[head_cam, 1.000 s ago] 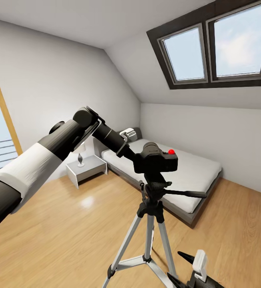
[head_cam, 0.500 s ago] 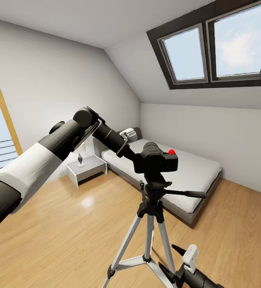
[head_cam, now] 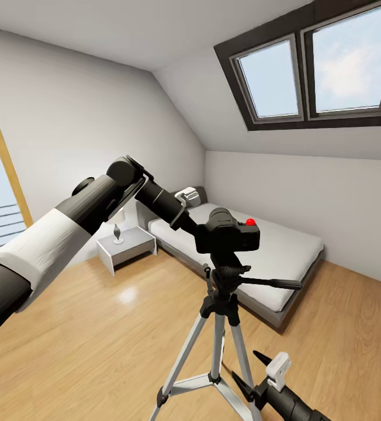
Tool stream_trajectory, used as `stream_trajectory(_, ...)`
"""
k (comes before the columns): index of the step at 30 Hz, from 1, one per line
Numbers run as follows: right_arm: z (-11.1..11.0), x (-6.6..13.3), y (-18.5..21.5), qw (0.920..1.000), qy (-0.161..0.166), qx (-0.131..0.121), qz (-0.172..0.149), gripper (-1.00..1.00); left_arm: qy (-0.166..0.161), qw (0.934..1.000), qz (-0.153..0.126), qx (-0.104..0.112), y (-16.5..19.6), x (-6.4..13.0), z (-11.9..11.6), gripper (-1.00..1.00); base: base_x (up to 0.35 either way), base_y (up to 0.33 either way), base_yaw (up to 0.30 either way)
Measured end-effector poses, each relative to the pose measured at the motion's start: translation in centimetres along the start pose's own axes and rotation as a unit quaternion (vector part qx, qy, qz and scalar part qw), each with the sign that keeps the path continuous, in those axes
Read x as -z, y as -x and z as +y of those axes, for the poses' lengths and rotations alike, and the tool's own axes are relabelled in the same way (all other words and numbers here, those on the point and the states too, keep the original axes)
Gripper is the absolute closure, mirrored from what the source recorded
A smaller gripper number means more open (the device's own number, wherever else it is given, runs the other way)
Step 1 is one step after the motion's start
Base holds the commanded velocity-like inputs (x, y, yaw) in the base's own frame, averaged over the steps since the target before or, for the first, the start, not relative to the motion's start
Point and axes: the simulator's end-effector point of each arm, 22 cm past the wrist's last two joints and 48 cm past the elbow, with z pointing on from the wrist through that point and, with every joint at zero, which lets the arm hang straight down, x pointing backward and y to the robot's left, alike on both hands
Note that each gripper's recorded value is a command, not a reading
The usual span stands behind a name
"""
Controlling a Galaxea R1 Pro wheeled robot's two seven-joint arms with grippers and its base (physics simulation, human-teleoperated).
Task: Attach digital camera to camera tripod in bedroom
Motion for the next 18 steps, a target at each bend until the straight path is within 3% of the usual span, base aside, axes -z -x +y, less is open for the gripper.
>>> stream_trajectory(13,-0.54,-0.39,0.2,0.9997,-0.022,-0.004,-0.004,-1.0,0.0,1.0,0.0,0.0,0.0,0.0,0.0,1.0,0.0,0.0,0.0)
stream_trajectory(18,0.09,-0.72,0.17,0.9999,-0.016,-0.004,-0.004,-1.0,0.0,1.0,0.0,0.0,-0.01,-0.01,0.01,1.0,0.0,0.0,0.0)
